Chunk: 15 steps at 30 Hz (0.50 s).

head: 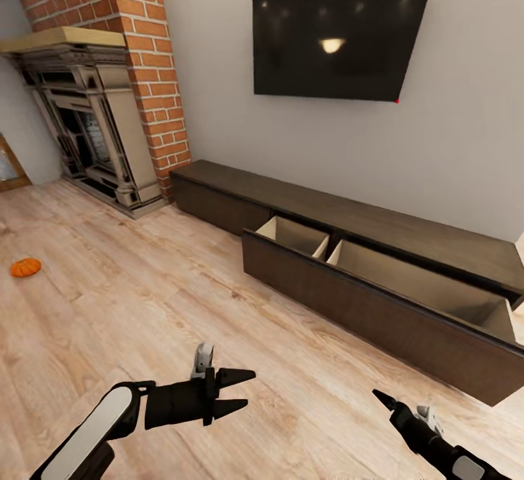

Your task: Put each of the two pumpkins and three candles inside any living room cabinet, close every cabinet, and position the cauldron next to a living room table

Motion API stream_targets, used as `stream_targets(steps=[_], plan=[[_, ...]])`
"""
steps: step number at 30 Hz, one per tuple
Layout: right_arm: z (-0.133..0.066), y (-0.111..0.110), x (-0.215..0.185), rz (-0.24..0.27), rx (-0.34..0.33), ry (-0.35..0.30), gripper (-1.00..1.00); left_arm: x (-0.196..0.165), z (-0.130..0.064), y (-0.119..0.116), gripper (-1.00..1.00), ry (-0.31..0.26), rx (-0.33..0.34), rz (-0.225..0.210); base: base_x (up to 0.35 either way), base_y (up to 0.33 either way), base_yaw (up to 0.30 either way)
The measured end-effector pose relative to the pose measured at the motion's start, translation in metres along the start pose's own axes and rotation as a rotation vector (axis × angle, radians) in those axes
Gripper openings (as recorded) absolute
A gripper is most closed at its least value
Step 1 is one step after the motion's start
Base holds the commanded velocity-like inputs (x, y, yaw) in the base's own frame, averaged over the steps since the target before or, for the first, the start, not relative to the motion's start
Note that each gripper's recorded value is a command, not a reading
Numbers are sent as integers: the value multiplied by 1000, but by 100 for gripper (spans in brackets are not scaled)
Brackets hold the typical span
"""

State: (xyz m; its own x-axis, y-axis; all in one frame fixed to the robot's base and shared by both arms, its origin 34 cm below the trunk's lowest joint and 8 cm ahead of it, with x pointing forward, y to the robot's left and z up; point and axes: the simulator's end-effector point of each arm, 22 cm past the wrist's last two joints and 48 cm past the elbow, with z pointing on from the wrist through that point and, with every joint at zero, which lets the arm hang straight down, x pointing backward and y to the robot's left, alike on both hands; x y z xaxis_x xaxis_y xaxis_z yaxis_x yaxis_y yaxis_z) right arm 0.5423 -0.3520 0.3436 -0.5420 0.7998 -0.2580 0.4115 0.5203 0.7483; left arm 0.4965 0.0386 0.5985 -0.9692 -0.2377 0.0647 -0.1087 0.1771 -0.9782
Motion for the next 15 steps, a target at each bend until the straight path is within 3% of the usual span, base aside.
stream_targets(steps=[5, 15], plan=[[0, -2, 0, -1, 12, 0, 100, -2, -2, -1, 100, -5, 2, 0, -138, -89, 292], [0, -6, 0, -2, 31, -1, 100, -2, -2, -1, 100, -6, 2, 1, -8, -5, 292]])
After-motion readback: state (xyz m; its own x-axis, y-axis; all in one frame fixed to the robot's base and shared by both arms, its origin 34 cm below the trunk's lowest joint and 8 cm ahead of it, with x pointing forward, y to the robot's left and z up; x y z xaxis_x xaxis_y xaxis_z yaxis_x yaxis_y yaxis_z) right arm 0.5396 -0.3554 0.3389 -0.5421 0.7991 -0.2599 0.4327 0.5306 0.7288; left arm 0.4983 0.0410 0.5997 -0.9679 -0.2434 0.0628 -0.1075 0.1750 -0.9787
